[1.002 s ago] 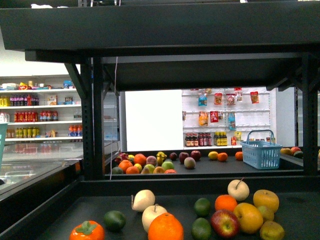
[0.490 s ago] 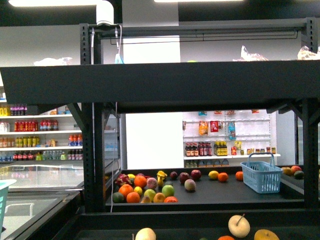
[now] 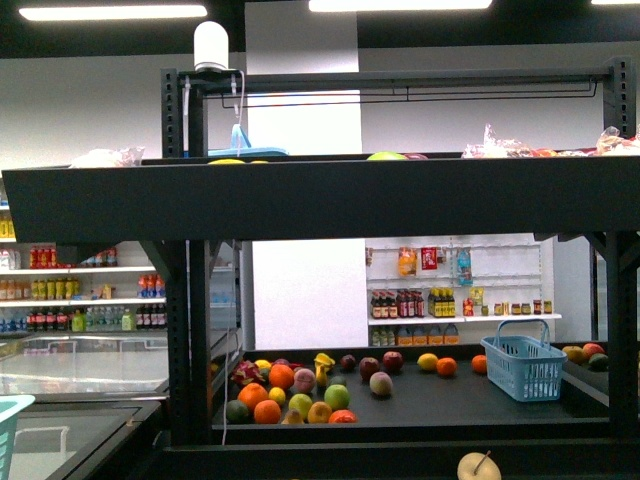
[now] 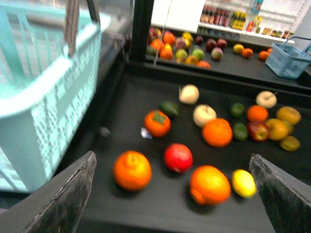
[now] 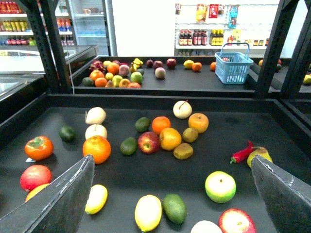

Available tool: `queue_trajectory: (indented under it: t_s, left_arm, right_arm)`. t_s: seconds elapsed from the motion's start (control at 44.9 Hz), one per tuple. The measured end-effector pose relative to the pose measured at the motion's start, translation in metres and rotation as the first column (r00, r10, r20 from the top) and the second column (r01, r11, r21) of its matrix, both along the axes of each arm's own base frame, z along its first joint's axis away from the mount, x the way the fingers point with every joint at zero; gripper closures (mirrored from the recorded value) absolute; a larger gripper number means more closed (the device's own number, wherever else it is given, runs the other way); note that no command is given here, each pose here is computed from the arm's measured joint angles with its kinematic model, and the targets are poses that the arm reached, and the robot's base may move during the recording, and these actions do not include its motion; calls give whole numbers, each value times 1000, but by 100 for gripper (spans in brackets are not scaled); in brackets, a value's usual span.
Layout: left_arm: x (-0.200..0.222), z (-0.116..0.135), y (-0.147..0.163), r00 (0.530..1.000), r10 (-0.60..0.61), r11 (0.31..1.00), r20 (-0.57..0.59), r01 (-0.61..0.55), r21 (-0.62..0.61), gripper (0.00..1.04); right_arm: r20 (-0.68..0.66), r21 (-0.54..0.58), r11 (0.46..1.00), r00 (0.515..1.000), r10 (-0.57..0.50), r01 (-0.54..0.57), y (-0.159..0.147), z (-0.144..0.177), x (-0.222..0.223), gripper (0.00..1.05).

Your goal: Pick lemon from shelf

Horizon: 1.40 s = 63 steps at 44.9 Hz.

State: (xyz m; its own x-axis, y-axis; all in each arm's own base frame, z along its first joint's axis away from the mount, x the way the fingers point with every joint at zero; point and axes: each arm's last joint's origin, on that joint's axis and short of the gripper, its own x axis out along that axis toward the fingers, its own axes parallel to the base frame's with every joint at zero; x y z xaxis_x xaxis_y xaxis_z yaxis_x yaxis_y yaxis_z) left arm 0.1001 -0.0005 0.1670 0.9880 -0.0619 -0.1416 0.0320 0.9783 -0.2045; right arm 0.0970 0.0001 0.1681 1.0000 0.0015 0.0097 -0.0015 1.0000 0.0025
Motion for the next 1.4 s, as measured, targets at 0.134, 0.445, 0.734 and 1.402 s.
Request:
queue_trajectory:
  t_s: [0.134,0.445,0.734,1.402]
  left_arm:
    - [12,22,4,999,21,967,-43,-32,-254,8]
    - [78,108,68,978,197,699,-72,-192,-689,8]
    - [142,126,139,911,348,384,-220,-353,-853,8]
    - [250,118,182,881,379,257,-285,-396,-882,8]
  right_arm:
    - [0,0,1000,1000,0,0,0,0,0,8]
    - [0,0,1000,1000,0,0,0,0,0,8]
    - [0,0,1000,1000,0,0,0,0,0,8]
    - [0,0,1000,1000,0,0,0,0,0,8]
